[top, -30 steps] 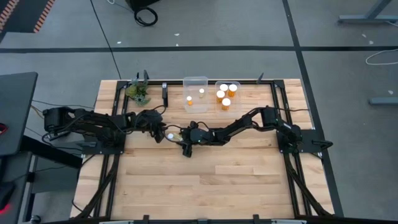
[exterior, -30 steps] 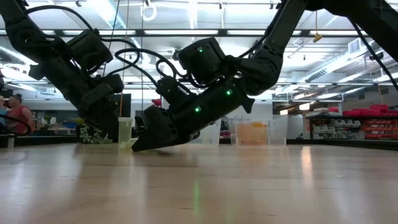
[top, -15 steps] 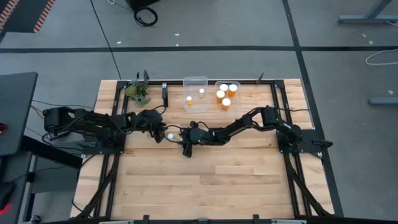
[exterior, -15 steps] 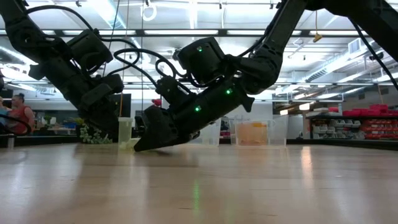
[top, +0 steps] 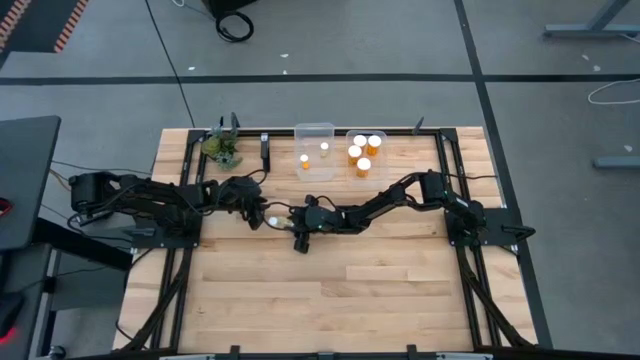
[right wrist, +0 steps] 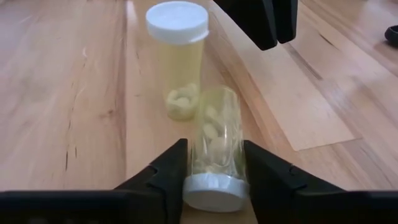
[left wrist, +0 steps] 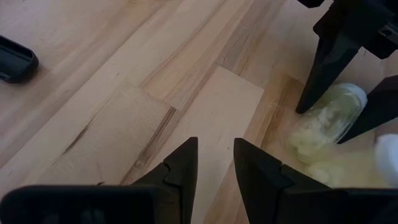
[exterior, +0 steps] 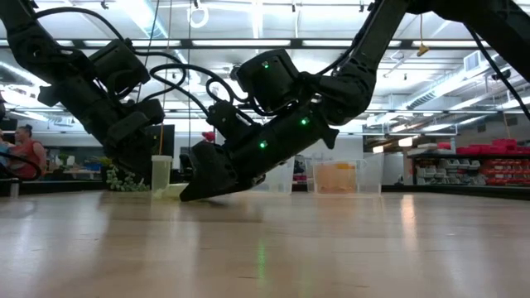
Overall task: Pick and place medicine bottles into bin by pill shape (circle, oval)
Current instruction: Put the top small yellow pill into the transparent bin
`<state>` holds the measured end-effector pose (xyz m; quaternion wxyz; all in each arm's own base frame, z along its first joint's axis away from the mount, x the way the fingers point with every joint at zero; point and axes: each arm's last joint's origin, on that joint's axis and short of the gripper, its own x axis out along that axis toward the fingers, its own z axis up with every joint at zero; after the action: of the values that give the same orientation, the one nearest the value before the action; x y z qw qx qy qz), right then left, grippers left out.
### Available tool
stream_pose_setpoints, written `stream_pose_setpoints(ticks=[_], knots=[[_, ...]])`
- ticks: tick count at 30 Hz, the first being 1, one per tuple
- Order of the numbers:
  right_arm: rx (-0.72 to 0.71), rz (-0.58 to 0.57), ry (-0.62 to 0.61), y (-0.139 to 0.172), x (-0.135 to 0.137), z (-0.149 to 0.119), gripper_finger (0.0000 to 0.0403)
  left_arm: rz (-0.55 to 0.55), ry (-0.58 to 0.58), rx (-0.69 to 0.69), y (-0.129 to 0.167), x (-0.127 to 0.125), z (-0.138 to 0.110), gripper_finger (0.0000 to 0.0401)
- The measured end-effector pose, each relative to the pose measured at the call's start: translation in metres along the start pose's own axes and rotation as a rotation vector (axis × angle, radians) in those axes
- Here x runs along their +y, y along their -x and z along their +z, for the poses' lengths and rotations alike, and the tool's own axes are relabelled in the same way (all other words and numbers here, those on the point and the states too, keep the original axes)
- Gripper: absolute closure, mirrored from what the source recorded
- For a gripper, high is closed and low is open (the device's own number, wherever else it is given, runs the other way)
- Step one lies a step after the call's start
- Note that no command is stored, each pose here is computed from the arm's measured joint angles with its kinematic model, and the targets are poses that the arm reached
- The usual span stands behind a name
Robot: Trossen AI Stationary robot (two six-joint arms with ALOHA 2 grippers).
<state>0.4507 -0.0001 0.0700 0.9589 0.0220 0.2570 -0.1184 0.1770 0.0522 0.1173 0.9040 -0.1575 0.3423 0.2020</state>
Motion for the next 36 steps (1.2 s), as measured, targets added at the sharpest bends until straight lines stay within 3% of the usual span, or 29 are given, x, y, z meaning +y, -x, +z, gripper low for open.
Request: stream_pose_setpoints(ticks=[36], knots=[[0.106,-0.05,0.07,0.019,-0.02,0.02,0.0265,0.002,0.0,0.009,0.0,0.0,-0.001,0.0289]])
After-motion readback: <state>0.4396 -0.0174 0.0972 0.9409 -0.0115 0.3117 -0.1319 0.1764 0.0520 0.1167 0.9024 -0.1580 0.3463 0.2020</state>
